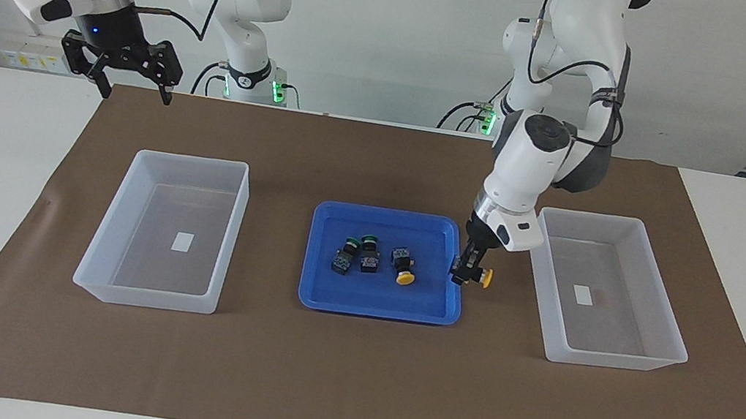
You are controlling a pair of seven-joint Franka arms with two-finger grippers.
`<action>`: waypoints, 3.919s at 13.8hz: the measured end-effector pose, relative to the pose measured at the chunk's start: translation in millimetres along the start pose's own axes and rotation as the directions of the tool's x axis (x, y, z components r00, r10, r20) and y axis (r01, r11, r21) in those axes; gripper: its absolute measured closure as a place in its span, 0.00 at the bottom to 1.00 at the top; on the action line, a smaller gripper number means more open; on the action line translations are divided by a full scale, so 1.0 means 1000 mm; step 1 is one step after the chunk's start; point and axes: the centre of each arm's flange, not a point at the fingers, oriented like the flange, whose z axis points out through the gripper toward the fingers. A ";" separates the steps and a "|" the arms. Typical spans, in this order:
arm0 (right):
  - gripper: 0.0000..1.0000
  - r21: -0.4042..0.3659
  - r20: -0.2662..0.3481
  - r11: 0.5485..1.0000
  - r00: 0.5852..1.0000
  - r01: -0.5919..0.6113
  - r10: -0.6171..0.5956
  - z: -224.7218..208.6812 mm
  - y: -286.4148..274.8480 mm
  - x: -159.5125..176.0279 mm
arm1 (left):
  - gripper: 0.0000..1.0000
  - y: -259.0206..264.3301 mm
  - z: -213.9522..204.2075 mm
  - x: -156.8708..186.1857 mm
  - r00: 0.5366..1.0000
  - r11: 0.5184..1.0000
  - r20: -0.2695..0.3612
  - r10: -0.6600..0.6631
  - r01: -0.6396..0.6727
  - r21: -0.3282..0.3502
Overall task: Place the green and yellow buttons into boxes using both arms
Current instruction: 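Carry the yellow button into the nearby clear box with the left gripper, then release the yellow button while the right gripper reaches a green button, then grasp the green button with the right gripper while the left gripper returns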
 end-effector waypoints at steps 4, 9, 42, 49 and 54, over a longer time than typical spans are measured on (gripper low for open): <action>0.00 0.000 0.000 1.000 1.000 0.000 0.000 0.000 0.000 0.000 | 0.56 -0.019 -0.037 0.082 0.963 0.959 0.029 0.268 -0.270 0.084; 0.00 0.000 0.000 1.000 1.000 0.000 0.000 0.000 0.000 0.000 | 0.56 -0.062 -0.043 0.173 0.799 0.793 0.082 0.596 -0.601 0.095; 0.00 0.038 -0.061 0.963 0.961 -0.267 0.269 0.092 -0.127 0.042 | 0.23 -0.152 0.084 0.202 0.408 0.405 0.107 0.907 -0.913 0.051; 0.00 0.112 -0.110 0.895 0.890 -0.431 0.442 0.231 -0.263 0.084 | 0.20 -0.098 -0.017 0.200 0.439 0.441 0.200 0.876 -0.897 0.038; 0.00 0.118 -0.082 0.846 0.844 -0.520 0.530 0.287 -0.334 0.067 | 0.18 -0.045 -0.026 0.095 0.546 0.544 0.204 0.813 -0.836 0.069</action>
